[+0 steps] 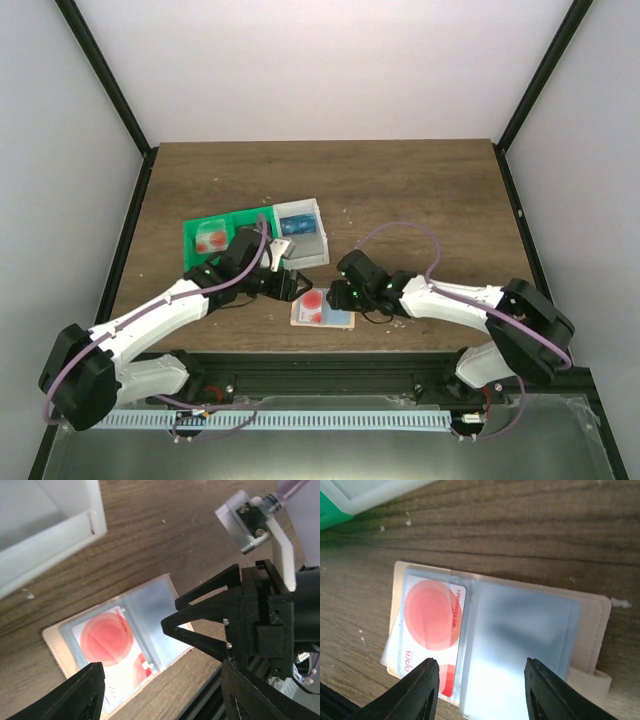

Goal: Take the credit cards out of the card holder

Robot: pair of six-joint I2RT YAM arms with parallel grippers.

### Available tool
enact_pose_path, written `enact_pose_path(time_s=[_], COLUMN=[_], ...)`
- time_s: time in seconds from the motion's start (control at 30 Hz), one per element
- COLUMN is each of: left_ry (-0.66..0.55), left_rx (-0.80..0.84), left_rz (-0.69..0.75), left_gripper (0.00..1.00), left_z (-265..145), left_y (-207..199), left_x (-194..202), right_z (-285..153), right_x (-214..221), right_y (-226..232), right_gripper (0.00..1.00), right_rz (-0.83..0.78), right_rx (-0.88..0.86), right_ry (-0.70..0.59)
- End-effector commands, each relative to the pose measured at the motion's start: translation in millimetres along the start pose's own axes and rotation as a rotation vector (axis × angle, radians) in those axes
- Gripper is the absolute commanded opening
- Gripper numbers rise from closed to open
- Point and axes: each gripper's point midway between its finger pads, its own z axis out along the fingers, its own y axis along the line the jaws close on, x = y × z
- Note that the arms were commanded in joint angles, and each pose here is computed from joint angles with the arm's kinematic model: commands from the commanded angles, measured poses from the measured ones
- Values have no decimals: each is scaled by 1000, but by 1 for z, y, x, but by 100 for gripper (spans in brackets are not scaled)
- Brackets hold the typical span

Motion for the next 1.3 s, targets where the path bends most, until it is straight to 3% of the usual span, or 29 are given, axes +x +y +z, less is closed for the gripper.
enact_pose_path(time_s=[0.0, 0.4, 0.53, 0.77, 1.0, 1.27], left_ry=[17, -5, -36, -31, -80, -68], left_rx=[28, 43, -12, -5, -20, -10], left_rz=[6, -14, 7, -24, -72, -93], left_gripper=[65, 67, 67, 68, 67, 62], left_z=[7, 11, 3, 4, 1, 7], left_y=[-11, -11, -7, -5, 0, 2], left_x=[9, 19, 12, 17, 13, 19], right_z=[4, 18, 20, 8, -11, -1], right_x=[11, 29, 32, 24, 16, 29], right_y=[-13, -43, -53, -77, -34, -40], right_gripper=[49, 51, 44, 45, 45, 45], right_rz=[37, 9, -7, -51, 20, 78], right_rx=[82, 191, 222, 349, 149, 162], right_ry=[0, 38, 36, -4, -15, 30])
